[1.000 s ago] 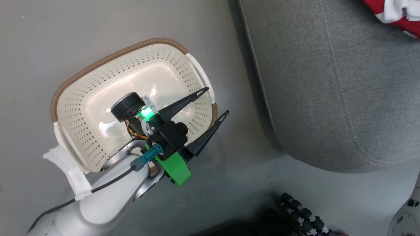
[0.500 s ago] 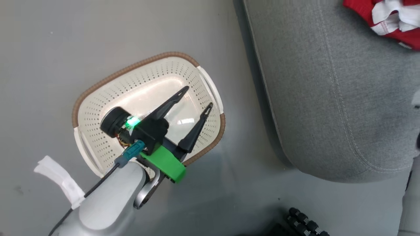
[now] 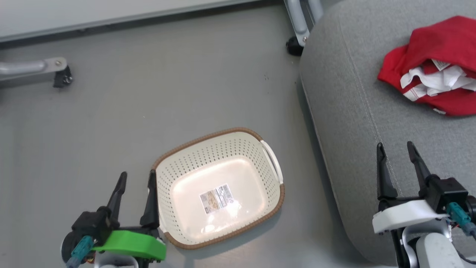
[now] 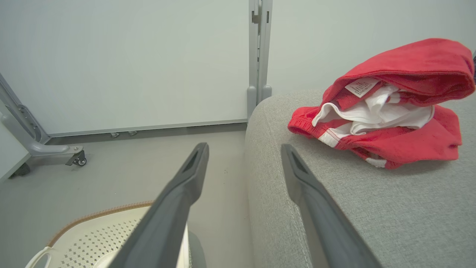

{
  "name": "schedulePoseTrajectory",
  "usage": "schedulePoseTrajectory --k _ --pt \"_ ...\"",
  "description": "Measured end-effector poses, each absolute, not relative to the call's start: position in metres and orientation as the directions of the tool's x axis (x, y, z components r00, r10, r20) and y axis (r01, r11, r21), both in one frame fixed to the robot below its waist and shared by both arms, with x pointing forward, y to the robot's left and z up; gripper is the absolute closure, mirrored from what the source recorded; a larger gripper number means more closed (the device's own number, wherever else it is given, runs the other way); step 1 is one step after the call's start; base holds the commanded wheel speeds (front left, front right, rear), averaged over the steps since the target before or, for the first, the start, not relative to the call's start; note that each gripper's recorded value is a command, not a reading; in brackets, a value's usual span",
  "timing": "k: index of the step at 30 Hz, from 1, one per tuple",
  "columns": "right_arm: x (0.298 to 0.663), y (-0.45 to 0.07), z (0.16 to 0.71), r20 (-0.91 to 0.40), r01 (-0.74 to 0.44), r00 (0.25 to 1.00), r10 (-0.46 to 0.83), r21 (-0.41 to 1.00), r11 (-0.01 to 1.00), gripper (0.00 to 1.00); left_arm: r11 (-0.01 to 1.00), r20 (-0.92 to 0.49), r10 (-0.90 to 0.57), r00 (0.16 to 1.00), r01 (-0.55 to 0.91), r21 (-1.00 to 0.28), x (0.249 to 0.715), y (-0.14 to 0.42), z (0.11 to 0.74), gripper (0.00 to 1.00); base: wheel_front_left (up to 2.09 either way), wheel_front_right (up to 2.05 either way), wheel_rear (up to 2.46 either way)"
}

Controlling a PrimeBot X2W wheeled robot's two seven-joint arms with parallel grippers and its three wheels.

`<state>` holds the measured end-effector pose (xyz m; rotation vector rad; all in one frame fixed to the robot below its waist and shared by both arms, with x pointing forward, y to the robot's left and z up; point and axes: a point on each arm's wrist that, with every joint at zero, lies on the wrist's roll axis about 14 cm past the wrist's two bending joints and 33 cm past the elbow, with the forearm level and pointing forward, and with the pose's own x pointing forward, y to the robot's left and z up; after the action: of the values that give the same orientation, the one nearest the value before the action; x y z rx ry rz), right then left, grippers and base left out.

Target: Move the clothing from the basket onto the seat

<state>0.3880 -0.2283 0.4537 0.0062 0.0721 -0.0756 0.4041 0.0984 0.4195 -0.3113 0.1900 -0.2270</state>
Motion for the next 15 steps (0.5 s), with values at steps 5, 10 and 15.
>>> schedulePoseTrajectory --k 5,10,15 --pt "0.378 -0.188 0.492 0.044 -0.042 0.998 0.040 0.045 0.998 0.00 0.962 -0.035 -0.109 0.993 0.097 -0.254 0.379 0.147 0.463 0.00 0.00 0.00 0.00" --pt "0.370 -0.163 0.536 0.178 -0.121 0.978 0.113 0.036 0.992 0.00 0.981 0.087 -0.074 0.993 0.089 -0.174 0.353 0.165 0.505 0.00 0.00 0.00 0.00" --pt "0.351 -0.145 0.560 0.249 -0.177 0.954 0.169 0.011 0.984 0.00 0.986 0.152 -0.055 0.987 0.077 -0.149 0.321 0.171 0.526 0.00 0.00 0.00 0.00"
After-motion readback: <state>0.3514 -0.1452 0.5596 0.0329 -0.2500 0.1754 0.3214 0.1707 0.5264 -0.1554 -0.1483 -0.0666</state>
